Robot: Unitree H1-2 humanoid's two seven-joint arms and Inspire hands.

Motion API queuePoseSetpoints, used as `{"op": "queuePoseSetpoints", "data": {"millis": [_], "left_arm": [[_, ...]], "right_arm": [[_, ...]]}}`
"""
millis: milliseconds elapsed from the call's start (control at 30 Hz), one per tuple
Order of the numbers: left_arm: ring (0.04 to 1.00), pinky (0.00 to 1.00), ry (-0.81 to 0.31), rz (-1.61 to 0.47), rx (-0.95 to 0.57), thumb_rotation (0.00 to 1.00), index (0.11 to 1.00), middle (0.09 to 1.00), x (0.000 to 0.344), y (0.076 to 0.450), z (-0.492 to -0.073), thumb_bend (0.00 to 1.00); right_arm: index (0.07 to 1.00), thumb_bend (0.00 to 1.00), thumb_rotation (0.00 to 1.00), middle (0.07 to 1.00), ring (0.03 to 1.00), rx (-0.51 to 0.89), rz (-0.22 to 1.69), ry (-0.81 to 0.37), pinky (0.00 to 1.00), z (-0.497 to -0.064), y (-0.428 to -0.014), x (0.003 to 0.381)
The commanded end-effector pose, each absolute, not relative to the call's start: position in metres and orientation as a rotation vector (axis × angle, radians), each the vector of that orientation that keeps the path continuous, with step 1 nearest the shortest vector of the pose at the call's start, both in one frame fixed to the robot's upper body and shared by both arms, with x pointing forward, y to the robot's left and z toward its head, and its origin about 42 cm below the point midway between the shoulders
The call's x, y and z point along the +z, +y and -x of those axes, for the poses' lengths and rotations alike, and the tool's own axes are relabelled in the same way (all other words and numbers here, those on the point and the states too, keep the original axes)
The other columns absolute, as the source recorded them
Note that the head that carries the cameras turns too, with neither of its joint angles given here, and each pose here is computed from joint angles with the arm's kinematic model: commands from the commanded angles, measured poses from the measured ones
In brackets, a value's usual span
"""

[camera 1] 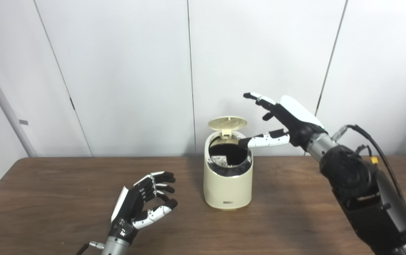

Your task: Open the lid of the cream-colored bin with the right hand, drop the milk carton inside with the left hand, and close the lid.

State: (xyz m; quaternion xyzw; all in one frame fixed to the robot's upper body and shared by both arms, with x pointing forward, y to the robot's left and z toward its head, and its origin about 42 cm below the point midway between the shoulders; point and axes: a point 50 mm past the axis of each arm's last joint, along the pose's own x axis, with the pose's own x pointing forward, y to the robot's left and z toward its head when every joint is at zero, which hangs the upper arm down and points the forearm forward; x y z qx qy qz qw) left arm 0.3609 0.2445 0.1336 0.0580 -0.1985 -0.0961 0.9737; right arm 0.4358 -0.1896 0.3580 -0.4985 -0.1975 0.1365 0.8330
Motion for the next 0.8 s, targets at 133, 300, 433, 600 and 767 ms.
{"op": "queuePoseSetpoints", "data": {"millis": [133,300,433,600,767], "left_arm": [[0.621,0.49,-0.402,-0.107,-0.191,0.26,0.736,0.711,0.127,0.24,-0.357,0.69],[0.617,0.49,-0.398,-0.114,-0.18,0.26,0.732,0.71,0.126,0.24,-0.358,0.7],[0.618,0.49,-0.398,-0.114,-0.174,0.26,0.727,0.708,0.126,0.24,-0.359,0.7],[0.615,0.49,-0.393,-0.106,-0.18,0.25,0.73,0.709,0.127,0.239,-0.359,0.7],[0.612,0.49,-0.396,-0.113,-0.176,0.27,0.73,0.706,0.129,0.238,-0.359,0.71]], "right_arm": [[0.926,0.7,0.62,0.94,0.978,0.352,1.126,-0.482,0.87,-0.434,-0.18,0.378],[0.88,0.69,0.61,0.913,0.96,0.41,1.059,-0.524,0.87,-0.432,-0.18,0.371],[0.875,0.71,0.65,0.908,0.967,0.435,1.074,-0.543,0.87,-0.429,-0.182,0.369],[0.875,0.7,0.64,0.905,0.976,0.438,1.094,-0.555,0.87,-0.424,-0.185,0.369],[0.872,0.7,0.63,0.901,0.984,0.438,1.116,-0.563,0.88,-0.419,-0.192,0.37]]}}
